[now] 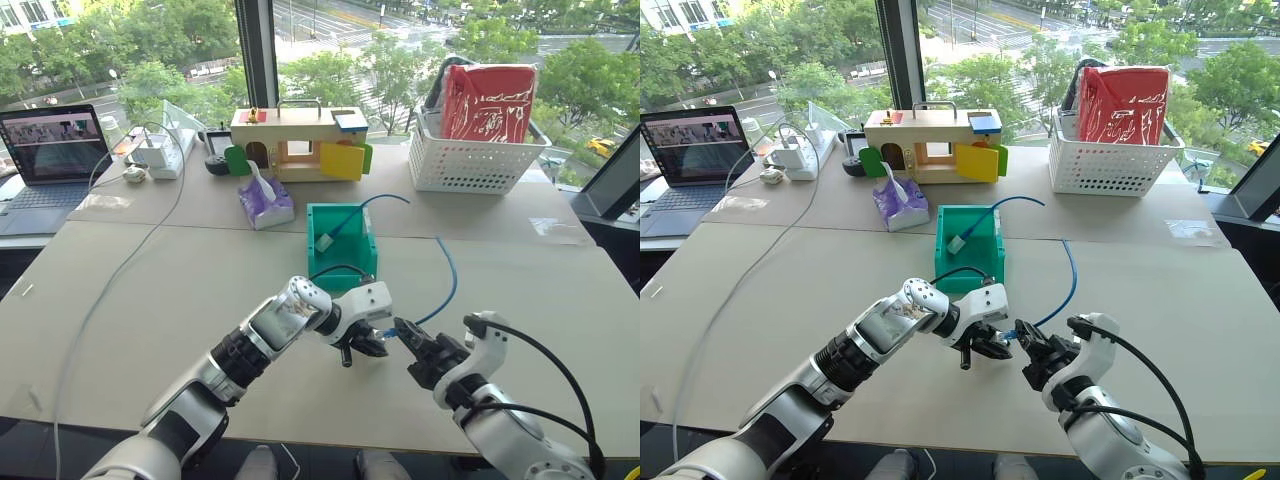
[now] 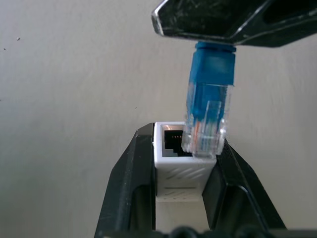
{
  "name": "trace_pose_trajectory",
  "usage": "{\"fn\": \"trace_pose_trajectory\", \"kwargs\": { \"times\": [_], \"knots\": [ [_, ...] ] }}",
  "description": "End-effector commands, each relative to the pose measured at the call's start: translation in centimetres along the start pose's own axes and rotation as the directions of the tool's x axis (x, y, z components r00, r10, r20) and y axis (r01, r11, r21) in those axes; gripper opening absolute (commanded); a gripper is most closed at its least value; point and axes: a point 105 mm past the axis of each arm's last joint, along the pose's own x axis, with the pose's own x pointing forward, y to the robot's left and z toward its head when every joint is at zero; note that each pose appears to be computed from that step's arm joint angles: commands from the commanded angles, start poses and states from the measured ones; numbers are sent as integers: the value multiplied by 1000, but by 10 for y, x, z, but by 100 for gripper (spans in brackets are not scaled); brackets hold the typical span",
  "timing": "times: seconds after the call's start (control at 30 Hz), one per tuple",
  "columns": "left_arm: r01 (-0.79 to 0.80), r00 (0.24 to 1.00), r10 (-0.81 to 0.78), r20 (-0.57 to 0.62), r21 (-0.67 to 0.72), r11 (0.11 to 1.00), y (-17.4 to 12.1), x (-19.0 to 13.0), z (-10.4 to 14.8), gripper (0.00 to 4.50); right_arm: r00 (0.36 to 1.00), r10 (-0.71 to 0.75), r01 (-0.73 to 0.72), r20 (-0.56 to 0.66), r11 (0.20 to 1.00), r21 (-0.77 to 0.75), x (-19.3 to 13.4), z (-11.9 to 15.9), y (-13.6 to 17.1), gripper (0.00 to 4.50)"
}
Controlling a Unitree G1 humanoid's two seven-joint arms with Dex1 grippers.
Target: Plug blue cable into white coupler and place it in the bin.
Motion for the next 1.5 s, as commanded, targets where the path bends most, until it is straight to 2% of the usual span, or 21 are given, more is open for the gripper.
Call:
{"fn": "trace_pose_trajectory", "kwargs": {
  "times": [0.03,0.3,0.77,1.5],
  "knots": [
    [40,999,-41,-25,-26,999,-7,7,-9,70,999,9,-9,49,1000,2,0,8,1,0],
    [40,999,-41,-20,-24,999,-7,8,-9,70,999,27,-27,17,1000,-5,1,2,4,0],
    [53,998,-53,-24,-13,999,-9,9,-7,70,996,56,-67,-72,985,-157,1,-7,11,0],
    [56,998,-56,-14,-33,998,-12,11,-7,70,997,30,-48,-73,962,-270,-2,-1,11,0]
  ]
}}
